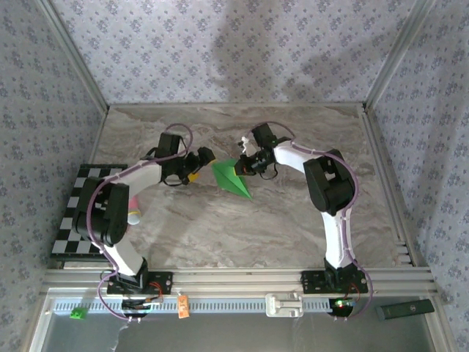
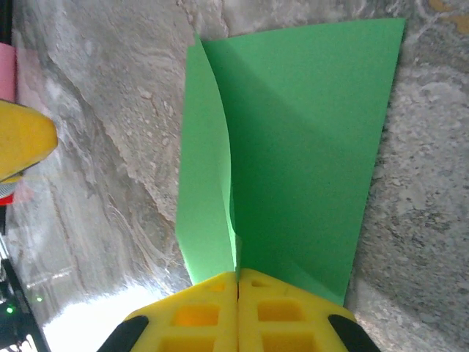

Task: Fold a paper plane with a square sheet of paper (pick it up from the middle)
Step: Pick up the paper from the center of the table.

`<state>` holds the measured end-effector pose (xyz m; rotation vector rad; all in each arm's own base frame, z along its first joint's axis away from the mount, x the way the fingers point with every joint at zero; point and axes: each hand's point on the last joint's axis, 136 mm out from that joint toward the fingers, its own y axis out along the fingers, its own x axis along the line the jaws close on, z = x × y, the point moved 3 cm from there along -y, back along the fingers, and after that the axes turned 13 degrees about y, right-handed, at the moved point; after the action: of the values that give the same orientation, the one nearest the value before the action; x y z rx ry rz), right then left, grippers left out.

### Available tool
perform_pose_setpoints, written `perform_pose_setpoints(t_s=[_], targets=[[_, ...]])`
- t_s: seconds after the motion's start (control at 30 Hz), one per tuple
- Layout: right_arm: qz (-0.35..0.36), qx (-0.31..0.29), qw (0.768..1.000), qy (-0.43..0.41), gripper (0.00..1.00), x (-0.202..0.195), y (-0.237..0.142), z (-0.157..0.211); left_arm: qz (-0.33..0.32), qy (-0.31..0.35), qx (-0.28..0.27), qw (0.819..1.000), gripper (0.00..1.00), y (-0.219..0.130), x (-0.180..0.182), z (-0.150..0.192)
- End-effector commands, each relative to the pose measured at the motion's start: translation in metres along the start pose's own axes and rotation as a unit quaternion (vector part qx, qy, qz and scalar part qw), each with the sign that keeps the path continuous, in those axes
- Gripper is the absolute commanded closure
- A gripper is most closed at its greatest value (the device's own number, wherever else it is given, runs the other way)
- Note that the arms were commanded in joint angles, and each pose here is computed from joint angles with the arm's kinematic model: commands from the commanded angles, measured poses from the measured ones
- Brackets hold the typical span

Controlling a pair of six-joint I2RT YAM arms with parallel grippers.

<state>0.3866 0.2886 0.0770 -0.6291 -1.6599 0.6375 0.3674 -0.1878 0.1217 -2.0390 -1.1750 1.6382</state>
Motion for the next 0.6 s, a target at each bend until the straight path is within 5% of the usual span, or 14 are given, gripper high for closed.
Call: perform_pose_setpoints(t_s=[0.0, 0.33, 0.57], targets=[[-0.045, -0.04, 0.998, -0.013, 0.95, 0.036, -0.029, -0.01, 0.056, 0.029, -0.028, 0.998, 0.0, -0.016, -0.026, -0.008], [-0.144, -0.098, 0.985, 0.018, 0.94, 0.076, -0.074, -0.019, 0.182, 0.083, -0.015, 0.98, 0.01, -0.015, -0.092, 0.012], [-0.21, -0.099, 0.972, 0.034, 0.93, 0.092, -0.09, -0.021, 0.236, 0.093, -0.015, 0.967, 0.15, -0.01, -0.122, 0.016]])
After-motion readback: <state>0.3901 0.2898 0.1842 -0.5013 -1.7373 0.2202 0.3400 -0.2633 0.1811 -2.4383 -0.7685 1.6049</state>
